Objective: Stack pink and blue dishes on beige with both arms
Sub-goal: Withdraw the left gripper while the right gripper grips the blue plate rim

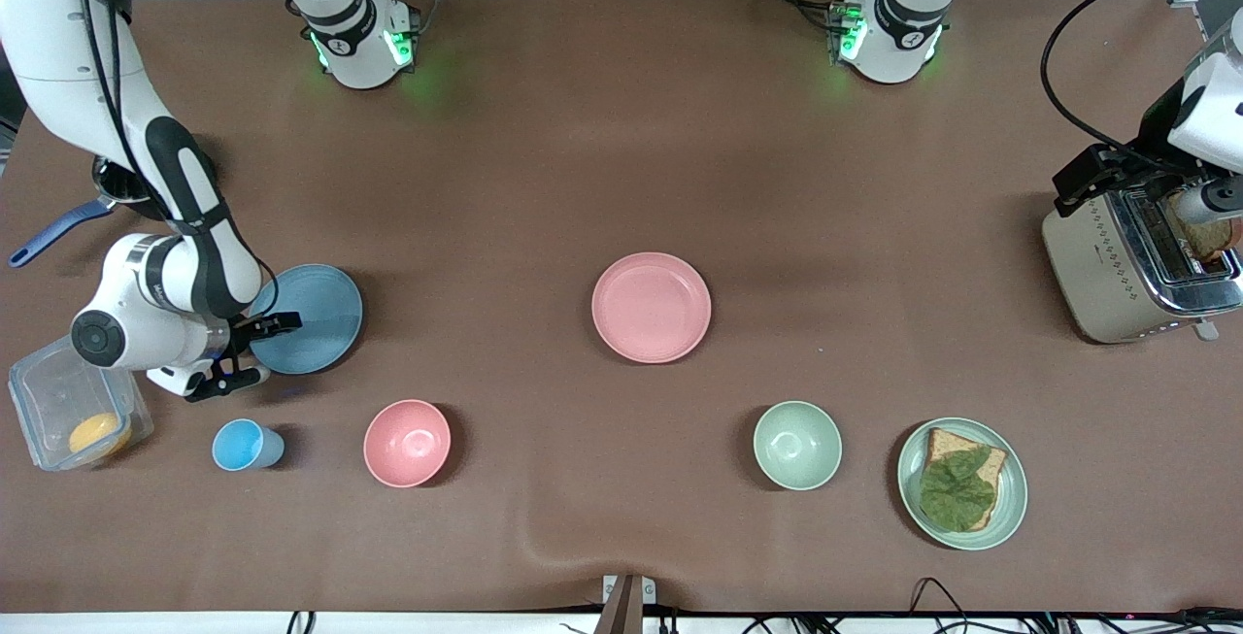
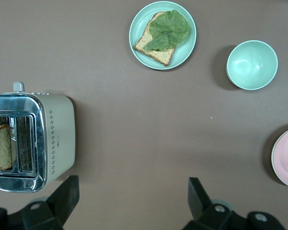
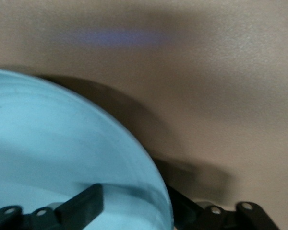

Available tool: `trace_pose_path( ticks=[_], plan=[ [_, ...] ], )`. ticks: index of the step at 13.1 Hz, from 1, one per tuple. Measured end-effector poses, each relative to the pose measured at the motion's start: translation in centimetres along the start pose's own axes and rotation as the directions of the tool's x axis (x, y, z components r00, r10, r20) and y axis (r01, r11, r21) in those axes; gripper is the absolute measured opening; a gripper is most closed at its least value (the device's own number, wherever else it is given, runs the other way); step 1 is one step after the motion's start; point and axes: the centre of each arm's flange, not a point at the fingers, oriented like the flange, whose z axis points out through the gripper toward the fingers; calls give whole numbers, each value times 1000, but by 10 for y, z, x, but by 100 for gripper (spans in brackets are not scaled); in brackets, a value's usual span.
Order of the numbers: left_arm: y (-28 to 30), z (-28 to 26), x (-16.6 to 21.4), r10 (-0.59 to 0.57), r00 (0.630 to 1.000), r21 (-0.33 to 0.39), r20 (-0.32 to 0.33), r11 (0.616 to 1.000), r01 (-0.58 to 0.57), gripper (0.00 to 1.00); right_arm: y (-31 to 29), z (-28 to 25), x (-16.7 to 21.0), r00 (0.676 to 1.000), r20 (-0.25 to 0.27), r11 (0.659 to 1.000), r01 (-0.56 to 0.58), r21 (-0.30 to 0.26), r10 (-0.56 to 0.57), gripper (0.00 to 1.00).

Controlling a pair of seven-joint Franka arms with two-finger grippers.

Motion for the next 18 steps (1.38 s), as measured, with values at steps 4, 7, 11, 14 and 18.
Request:
trace_pose_path(
  ticks=[4, 7, 11, 14, 18],
  plan=[
    [2, 1, -1, -1, 1000, -18, 7, 1000, 1, 100, 1, 1, -1, 1000, 1, 1000, 5, -1, -5, 6],
    [2, 1, -1, -1, 1000, -19, 8, 1000, 1, 100, -2, -2, -2, 997, 11, 997, 77, 5, -77, 0],
    [3, 1, -1, 0, 1000, -19, 7, 1000, 0, 100, -39, -72, 2, 987, 46, 988, 156, 21, -156, 0],
    [3, 0, 0, 0, 1000, -21, 2, 1000, 0, 100, -68, -110, 4, 980, 49, 981, 194, 8, -194, 0],
    [5, 2, 0, -1, 1000, -35, 7, 999, 2, 100, -98, -131, 12, 981, 62, 983, 179, 51, -182, 0]
  ],
)
